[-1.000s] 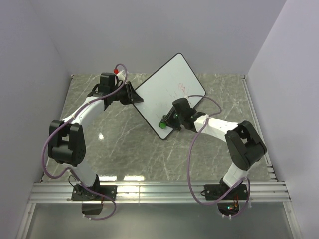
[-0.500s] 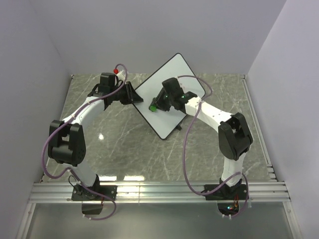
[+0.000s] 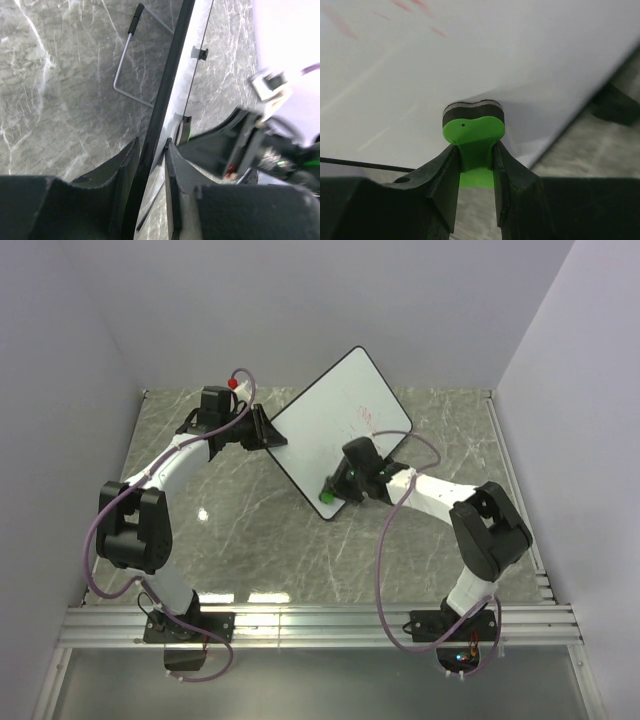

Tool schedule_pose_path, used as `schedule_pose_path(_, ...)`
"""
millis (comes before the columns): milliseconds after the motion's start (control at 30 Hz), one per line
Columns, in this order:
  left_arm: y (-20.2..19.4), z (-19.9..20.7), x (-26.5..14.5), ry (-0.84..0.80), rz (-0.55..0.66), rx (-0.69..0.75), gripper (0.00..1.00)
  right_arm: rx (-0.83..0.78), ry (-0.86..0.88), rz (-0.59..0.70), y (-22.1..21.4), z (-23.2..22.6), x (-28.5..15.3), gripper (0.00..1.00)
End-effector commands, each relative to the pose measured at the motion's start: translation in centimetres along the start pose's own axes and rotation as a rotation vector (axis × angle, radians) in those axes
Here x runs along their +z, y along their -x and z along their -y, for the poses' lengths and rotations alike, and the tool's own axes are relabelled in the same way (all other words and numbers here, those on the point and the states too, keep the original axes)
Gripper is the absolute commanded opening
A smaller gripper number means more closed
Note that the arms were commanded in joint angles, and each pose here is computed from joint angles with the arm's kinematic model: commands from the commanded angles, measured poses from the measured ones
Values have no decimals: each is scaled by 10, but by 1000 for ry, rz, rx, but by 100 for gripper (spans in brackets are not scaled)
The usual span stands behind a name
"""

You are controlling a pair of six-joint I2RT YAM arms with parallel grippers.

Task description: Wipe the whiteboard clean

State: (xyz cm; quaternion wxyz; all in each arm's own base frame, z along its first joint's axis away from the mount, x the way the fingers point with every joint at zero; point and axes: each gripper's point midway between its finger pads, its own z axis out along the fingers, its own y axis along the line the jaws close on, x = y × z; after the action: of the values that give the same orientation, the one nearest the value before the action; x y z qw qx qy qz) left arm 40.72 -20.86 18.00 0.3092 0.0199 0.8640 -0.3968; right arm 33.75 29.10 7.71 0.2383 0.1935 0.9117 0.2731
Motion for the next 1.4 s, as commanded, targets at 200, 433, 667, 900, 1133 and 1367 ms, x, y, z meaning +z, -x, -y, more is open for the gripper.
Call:
schedule_pose_path(200,-35,11,3,2,-107,25,0,-23,-182,-32,-14,49,29,0)
schedule_pose_path(433,-41,9,4,-1,-125,19,0,40,-110,90,85,-15,31,0)
schedule_pose_path(667,-55,6,4,11,-163,31,0,57,-50,166,153,-57,37,0)
schedule_pose_path(900,-58,3,2,20,-168,34,0,77,-69,116,123,-44,46,0)
schedule_pose_path(1133,-52,6,4,17,-161,36,0,97,-134,-3,33,23,27,0)
schedule_pose_path(1367,-52,7,5,12,-161,30,0,95,-196,-16,17,56,22,0)
